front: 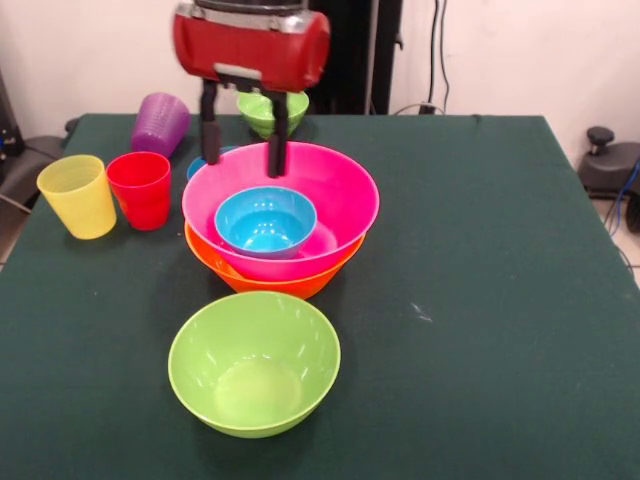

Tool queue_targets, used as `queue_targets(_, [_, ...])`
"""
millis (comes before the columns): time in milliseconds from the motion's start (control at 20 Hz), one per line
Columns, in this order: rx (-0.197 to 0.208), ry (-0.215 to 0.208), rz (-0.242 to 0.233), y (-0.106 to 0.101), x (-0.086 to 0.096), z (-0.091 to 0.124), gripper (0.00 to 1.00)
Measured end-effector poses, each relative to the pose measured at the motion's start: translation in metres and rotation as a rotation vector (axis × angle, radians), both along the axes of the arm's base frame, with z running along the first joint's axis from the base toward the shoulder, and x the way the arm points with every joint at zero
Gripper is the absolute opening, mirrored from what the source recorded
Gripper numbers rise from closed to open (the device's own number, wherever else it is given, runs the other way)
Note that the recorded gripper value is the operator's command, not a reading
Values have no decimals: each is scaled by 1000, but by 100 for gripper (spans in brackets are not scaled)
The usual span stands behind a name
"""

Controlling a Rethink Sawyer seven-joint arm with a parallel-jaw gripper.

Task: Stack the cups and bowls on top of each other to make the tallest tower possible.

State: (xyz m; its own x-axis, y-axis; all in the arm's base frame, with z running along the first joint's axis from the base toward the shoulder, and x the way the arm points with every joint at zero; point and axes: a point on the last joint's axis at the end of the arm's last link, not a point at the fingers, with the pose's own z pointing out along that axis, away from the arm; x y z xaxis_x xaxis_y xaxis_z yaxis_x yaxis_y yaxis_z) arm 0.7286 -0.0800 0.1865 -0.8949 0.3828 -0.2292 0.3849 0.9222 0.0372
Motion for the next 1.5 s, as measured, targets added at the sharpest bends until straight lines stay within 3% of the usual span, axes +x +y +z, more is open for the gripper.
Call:
queue_targets(450, [-20,-36,20,-64,-1,22,100])
queue_targets(900, [-43,-59,29,-107,-5,39,100])
queue_targets(1300, [-55,-61,-8,-148,-19,44,100])
queue_targets(1500, [-56,-55,-19,-157,-25,41,100])
